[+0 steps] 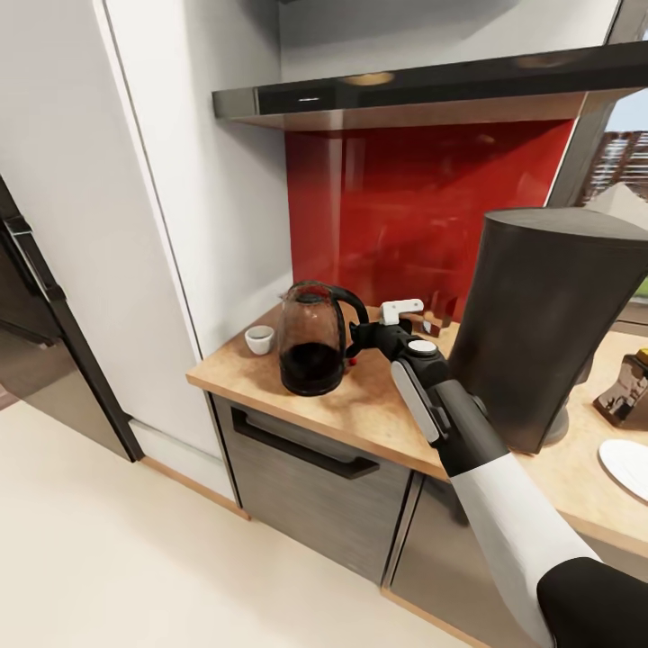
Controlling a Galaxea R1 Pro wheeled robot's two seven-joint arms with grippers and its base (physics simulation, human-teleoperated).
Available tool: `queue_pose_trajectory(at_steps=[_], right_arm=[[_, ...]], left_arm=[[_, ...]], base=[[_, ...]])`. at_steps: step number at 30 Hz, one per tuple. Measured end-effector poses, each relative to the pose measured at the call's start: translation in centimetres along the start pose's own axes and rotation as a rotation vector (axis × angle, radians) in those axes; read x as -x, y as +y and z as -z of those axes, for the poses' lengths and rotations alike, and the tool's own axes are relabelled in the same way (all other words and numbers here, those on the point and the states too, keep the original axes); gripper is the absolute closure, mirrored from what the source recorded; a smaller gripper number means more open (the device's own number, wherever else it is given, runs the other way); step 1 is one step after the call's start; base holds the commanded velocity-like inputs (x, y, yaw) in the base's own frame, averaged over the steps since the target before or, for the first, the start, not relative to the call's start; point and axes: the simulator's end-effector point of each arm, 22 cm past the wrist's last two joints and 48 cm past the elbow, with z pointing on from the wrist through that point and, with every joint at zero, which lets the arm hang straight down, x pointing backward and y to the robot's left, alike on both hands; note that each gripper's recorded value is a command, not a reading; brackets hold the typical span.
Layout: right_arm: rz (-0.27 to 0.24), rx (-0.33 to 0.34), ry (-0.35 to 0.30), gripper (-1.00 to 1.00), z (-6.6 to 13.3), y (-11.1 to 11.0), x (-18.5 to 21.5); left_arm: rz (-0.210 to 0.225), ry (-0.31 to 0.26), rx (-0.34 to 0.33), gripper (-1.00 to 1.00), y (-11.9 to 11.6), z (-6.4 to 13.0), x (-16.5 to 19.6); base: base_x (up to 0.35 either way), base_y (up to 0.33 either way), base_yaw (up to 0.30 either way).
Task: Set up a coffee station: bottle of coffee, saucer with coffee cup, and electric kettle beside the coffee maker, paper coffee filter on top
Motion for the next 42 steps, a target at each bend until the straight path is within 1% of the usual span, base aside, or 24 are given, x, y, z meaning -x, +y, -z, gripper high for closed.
queue_pose_trajectory(at_steps=[42], right_arm=[[0.001,-0.001,0.000,-1.00,-0.02,-0.07,-0.02]], left_arm=[[0.000,0.000,0.000,-1.00,0.00,-0.01,0.00]], base=[[0.028,0.000,0.000]])
